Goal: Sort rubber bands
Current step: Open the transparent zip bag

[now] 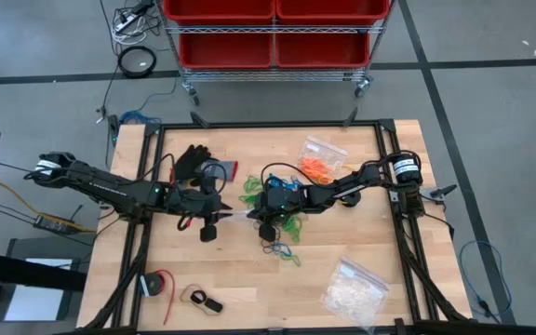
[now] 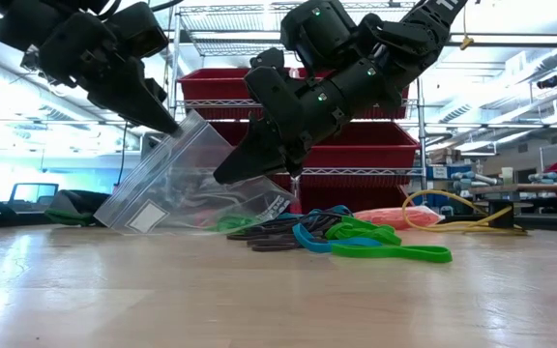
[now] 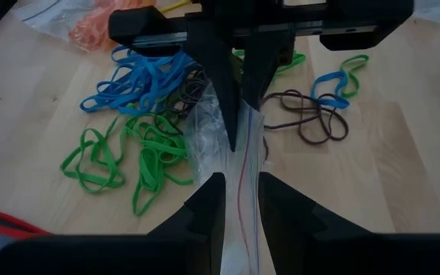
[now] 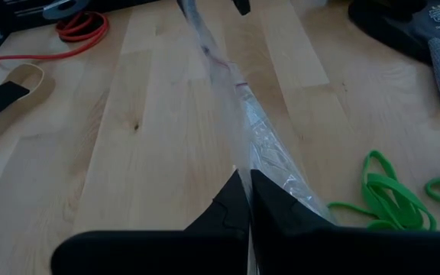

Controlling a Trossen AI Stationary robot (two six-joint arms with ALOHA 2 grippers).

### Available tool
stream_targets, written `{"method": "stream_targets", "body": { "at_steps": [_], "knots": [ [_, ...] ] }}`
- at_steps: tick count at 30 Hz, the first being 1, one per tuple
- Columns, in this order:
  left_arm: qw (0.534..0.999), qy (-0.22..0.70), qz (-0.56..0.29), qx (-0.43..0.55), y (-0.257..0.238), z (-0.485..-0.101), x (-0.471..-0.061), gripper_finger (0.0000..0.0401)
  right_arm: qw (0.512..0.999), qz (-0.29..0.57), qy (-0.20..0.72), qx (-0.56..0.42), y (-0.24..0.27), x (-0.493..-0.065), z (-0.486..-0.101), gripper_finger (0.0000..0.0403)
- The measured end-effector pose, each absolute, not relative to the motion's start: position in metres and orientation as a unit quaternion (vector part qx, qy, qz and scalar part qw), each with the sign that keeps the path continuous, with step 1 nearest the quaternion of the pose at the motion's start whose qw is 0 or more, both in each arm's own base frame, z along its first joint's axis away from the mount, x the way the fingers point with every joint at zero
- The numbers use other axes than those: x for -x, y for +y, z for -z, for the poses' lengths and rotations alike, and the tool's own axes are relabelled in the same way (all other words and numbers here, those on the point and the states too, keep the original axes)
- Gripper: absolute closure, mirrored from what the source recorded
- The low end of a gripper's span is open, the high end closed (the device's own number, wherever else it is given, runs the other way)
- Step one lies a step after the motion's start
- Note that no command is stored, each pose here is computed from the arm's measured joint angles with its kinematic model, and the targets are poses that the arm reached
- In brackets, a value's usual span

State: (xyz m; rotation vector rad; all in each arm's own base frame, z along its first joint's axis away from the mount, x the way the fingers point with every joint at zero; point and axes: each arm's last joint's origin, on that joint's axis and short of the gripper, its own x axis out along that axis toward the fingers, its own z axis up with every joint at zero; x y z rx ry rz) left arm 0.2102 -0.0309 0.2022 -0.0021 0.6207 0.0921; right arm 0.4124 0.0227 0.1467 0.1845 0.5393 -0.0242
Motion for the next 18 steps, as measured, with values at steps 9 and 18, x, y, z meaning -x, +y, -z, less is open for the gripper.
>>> {"method": "stream_targets", "body": {
  "at_steps": [9,18],
  "knots": [
    [0.95,0.31,-0.051,0.0,-0.0305,-0.2014,-0.2096,0.0313,0.96,0.012,0.266,-0.091,0.0226,-0.4125,-0.1468,0.0403],
    [0.944,0.326,-0.052,-0.002,-0.0311,-0.1947,-0.2128,0.0313,0.96,0.012,0.266,-0.091,0.0227,-0.4125,-0.1469,0.0403]
  ]
}}
